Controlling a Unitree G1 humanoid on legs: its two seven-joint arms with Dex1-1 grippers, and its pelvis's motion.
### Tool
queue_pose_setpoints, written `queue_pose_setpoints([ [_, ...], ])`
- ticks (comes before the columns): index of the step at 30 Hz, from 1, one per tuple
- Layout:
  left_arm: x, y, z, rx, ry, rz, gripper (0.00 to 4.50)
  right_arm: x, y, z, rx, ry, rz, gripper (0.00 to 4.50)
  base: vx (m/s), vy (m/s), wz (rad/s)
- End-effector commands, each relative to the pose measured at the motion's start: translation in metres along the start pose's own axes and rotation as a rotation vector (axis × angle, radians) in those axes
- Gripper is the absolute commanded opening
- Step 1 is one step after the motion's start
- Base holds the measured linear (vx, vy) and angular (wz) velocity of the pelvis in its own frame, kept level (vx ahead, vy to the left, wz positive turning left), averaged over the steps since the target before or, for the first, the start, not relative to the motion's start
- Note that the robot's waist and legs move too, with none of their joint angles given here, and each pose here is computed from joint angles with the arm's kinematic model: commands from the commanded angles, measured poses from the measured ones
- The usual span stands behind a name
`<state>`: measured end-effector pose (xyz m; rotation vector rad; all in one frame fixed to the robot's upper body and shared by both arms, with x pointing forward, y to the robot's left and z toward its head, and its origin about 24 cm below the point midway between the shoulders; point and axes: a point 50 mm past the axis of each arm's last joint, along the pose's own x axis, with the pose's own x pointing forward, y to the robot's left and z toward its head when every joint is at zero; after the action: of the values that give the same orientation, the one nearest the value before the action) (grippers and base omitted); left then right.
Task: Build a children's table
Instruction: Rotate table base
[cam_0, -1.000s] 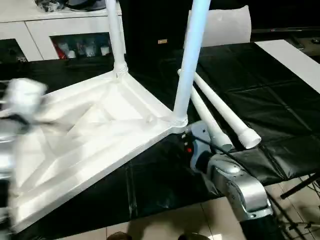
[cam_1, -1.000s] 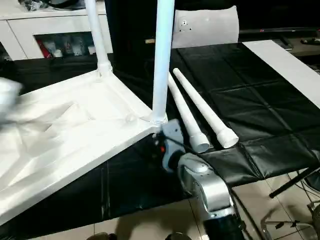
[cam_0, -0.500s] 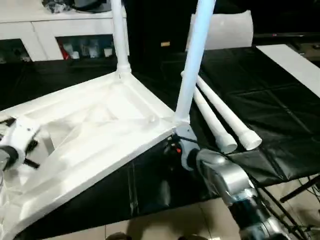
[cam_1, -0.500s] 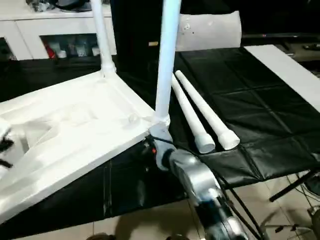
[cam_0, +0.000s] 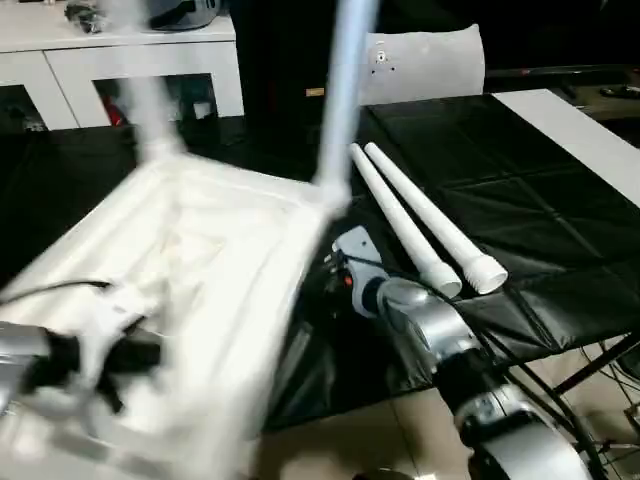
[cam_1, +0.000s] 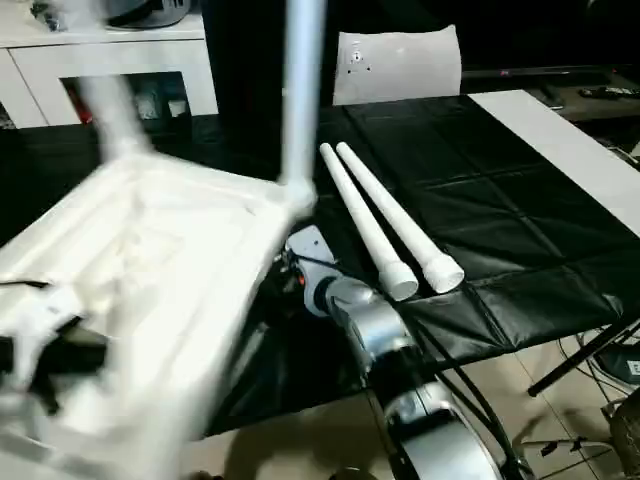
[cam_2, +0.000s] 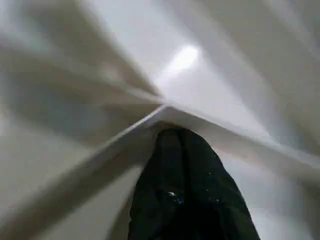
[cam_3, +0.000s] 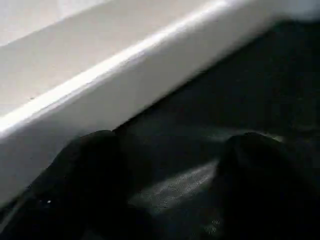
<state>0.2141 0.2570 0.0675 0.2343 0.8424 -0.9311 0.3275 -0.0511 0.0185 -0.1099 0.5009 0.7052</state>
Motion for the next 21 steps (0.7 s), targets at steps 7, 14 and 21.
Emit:
queue_pose_setpoints([
  [7, 0.041, 0.025, 0.062, 0.193, -0.188, 0.191, 0.04, 0.015, 0.026, 0.020, -0.033, -0.073, 0.074, 4.50, 0.000, 0.000, 0.00],
  [14, 0.045, 0.059, 0.078, 0.283, -0.162, 0.442, 0.04, 0.013, 0.015, 0.029, -0.034, -0.114, 0.023, 4.50, 0.000, 0.000, 0.00],
  [21, 0.045, 0.083, 0.081, 0.344, -0.174, 0.623, 0.04, -0.003, -0.009, 0.047, -0.061, -0.213, -0.085, 4.50, 0.000, 0.000, 0.00],
])
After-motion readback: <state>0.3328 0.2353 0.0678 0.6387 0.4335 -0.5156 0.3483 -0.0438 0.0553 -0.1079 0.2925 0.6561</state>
